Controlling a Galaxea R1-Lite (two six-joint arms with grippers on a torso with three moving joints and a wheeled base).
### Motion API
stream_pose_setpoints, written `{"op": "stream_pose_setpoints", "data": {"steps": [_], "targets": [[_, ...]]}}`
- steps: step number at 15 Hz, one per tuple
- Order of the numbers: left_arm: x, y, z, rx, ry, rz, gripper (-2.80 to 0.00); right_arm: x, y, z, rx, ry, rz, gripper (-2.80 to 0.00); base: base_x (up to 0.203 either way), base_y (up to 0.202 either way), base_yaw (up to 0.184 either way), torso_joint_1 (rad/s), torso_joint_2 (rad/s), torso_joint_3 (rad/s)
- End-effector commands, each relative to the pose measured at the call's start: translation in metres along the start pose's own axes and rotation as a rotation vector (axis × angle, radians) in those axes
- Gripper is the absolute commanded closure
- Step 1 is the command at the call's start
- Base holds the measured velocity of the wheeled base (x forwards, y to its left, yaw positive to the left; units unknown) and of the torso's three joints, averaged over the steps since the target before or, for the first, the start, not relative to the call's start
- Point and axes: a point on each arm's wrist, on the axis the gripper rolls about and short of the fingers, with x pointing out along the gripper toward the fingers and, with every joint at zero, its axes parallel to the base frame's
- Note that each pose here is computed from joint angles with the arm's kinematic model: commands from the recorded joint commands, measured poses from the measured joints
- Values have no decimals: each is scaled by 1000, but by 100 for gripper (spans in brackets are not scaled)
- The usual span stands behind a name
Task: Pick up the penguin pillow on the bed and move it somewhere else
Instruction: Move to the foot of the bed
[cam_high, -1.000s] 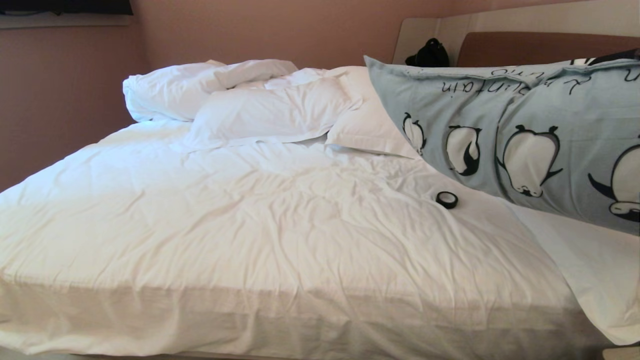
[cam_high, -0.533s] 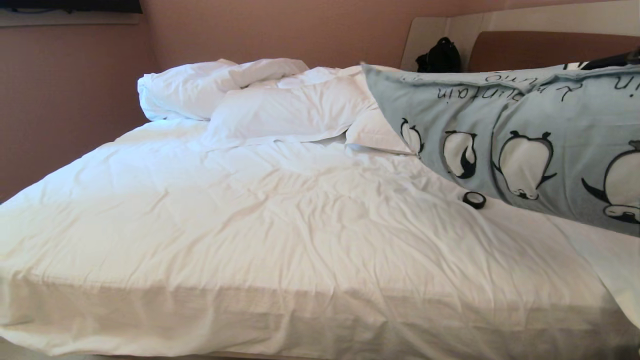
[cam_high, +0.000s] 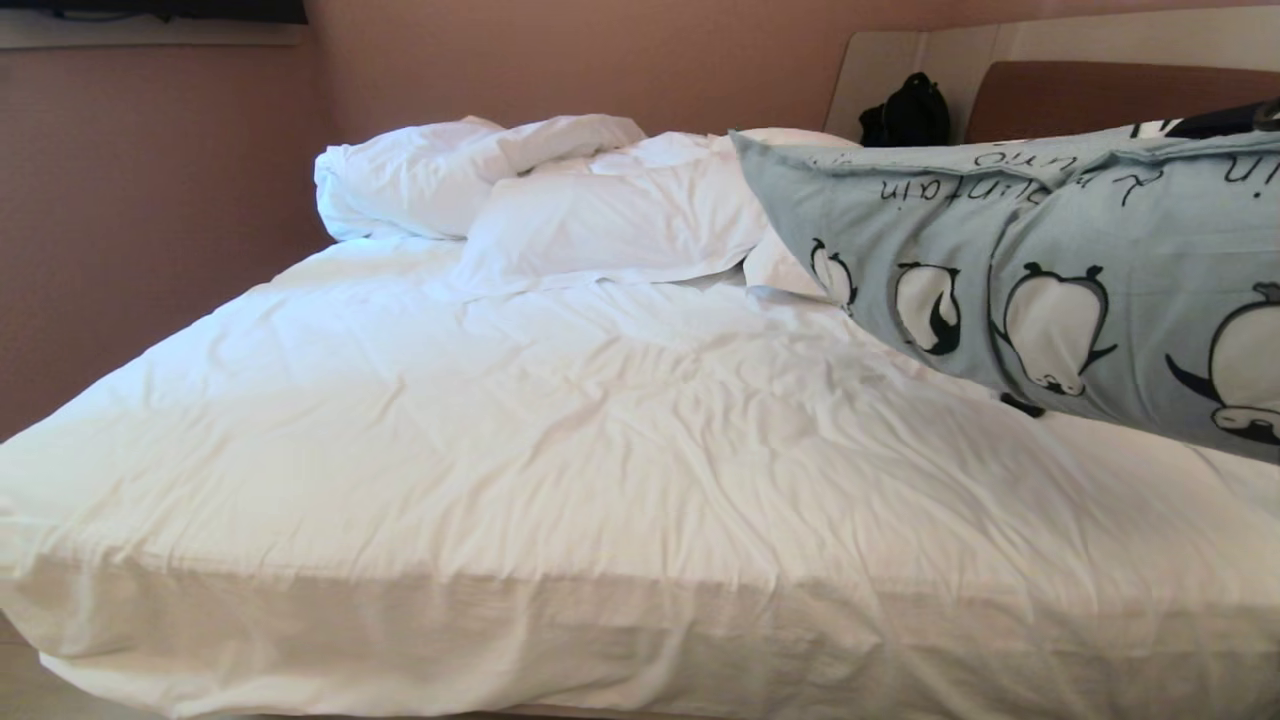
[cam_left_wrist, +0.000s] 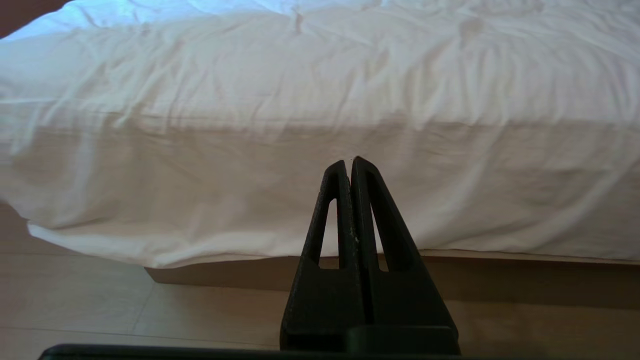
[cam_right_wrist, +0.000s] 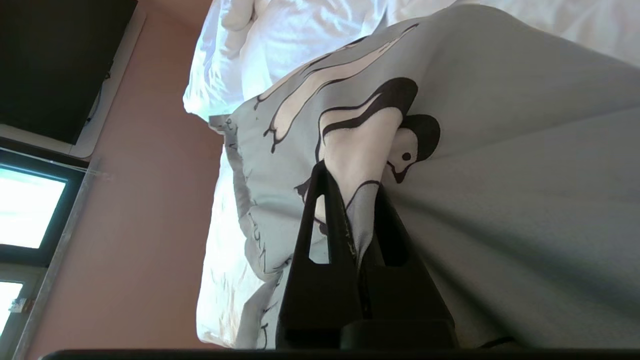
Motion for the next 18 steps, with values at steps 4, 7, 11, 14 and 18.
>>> {"op": "stream_pose_setpoints", "data": {"steps": [4,7,11,14,18], "targets": [[0,0,0,0,1,0,0,0,-1,0,6,6,-1,0,0,196,0,3,2,5],[0,0,0,0,1,0,0,0,-1,0,6,6,-1,0,0,195,-1,1,1,3],[0,0,0,0,1,0,0,0,0,-1,6,5,-1,0,0,195,-1,1,2,4],[0,0,0,0,1,0,0,1,-1,-1,1,-1,7,0,0,194,1,1,1,-1],[0,0,0,0,1,0,0,2,-2,-1,1,1,7,0,0,191,-1,4,3,2]]}}
